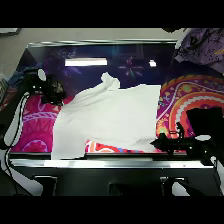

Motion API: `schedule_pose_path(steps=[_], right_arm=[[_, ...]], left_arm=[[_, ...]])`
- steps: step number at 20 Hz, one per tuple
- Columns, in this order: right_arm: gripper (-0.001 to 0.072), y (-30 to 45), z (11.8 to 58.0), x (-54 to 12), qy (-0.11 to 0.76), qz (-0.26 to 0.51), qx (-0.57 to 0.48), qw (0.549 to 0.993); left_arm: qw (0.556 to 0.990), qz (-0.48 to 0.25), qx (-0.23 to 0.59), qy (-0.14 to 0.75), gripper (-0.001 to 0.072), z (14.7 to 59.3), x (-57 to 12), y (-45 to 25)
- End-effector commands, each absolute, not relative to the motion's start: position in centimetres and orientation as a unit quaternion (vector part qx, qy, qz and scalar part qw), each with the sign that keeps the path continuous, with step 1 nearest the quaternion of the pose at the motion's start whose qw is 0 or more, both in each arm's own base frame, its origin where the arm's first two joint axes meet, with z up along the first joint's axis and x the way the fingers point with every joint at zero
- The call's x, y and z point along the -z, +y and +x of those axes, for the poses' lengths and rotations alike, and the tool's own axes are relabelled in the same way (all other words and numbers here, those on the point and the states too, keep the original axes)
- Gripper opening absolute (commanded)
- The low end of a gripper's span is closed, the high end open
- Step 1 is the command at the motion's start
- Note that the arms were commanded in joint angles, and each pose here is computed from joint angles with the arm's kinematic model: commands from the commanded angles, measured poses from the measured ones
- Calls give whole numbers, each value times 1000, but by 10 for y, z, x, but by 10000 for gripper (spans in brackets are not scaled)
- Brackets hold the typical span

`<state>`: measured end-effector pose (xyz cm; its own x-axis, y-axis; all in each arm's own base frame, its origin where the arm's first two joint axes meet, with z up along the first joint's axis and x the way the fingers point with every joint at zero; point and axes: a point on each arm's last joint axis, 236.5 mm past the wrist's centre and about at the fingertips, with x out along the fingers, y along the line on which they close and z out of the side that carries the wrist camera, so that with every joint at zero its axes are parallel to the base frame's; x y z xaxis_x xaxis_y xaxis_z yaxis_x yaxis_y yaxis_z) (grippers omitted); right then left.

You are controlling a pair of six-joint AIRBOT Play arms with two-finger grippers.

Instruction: Fold the clothes and pants, and hang the long-sleeved shirts on hangers.

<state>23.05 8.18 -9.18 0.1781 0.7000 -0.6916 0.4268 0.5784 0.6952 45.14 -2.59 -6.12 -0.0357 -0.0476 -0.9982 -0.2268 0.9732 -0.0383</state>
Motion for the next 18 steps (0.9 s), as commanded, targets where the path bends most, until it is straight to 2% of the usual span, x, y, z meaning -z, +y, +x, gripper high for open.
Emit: schedule_pose_path(steps=[1,4,6,8,10,13,18], right_arm=[[28,75,284,41,575,451,-152,665],[28,44,360,-56,487,396,-181,757],[28,28,400,-152,404,345,-200,824],[28,20,416,-260,310,276,-212,885],[28,21,402,-363,219,201,-213,931],[29,33,341,-475,109,101,-182,972],[29,48,241,-537,5,33,-112,993]], left_arm=[[705,-98,-63,700,16,457,40,-25],[760,-108,-56,639,16,480,-22,-21],[810,-102,-41,576,17,494,-87,-17],[862,-102,-36,495,17,498,-167,-9],[908,-108,-34,404,17,481,-250,-1],[956,-111,-33,271,16,415,-362,7],[984,-125,-68,109,17,274,-469,26]])
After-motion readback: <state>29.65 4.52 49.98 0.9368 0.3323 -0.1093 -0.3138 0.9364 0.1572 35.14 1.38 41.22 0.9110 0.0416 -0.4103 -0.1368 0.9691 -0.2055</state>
